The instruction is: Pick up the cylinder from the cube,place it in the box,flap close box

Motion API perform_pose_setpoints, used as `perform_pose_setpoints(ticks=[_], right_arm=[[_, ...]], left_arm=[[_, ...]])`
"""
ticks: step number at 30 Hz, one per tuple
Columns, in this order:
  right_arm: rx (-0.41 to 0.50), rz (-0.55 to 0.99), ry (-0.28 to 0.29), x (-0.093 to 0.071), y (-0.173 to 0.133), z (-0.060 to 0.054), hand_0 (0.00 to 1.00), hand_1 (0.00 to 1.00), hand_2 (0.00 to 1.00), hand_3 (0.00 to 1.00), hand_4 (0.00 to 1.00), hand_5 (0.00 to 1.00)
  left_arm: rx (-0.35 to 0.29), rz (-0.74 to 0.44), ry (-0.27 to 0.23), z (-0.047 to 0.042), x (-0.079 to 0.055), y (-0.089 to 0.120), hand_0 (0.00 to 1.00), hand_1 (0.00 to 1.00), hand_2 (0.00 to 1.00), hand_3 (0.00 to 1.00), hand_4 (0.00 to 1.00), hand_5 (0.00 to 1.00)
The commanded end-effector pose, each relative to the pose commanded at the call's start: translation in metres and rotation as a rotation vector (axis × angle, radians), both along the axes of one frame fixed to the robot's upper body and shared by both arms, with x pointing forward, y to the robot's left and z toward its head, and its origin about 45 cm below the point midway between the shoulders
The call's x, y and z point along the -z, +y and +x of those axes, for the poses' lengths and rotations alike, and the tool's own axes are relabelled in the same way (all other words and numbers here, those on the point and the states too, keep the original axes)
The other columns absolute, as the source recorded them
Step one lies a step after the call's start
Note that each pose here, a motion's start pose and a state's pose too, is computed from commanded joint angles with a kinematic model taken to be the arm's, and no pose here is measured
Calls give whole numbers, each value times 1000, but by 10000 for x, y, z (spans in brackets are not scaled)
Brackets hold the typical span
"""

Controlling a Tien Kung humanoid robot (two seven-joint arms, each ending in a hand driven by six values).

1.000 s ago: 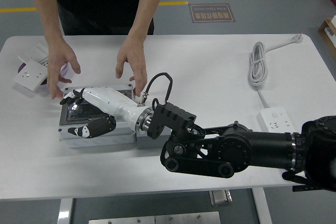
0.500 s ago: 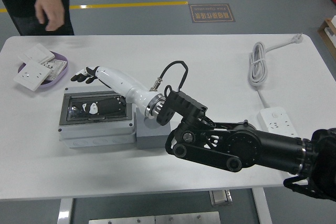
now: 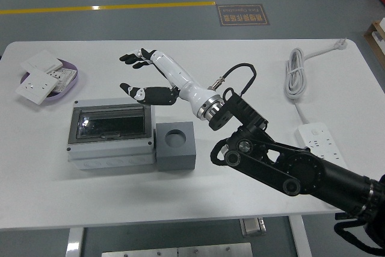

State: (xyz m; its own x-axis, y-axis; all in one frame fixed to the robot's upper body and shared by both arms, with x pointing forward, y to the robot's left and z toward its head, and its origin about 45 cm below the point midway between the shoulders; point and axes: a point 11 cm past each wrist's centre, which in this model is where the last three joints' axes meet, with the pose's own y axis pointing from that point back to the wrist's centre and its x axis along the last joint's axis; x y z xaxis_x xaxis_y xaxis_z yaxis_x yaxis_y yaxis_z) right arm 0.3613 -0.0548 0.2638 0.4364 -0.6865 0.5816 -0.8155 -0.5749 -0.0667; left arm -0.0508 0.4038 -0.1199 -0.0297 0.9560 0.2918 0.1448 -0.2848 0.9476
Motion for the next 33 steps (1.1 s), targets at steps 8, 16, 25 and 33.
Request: perform_pose_setpoints(ticks=[8,16,25,33], right_arm=[[90,54,1,9,-358,49,809,729,758,736,701,286],[190,131,50,182,-796,34,810,729,759,732,697,280],[228,166,78,328,-999,-53,808,730,755,715,709,320],[205,130,107,450,-1029,-131,808,730,755,707,710,322]], left_arm=[[-12,5,-14,48,-4,20,923,852,854,951,2,2],[-5,-1,-6,23,4,-10,923,852,854,951,2,2],[10,5,10,-33,-9,22,923,852,854,951,2,2],[1,-11,15,-95,14,-65,923,852,854,951,2,2]])
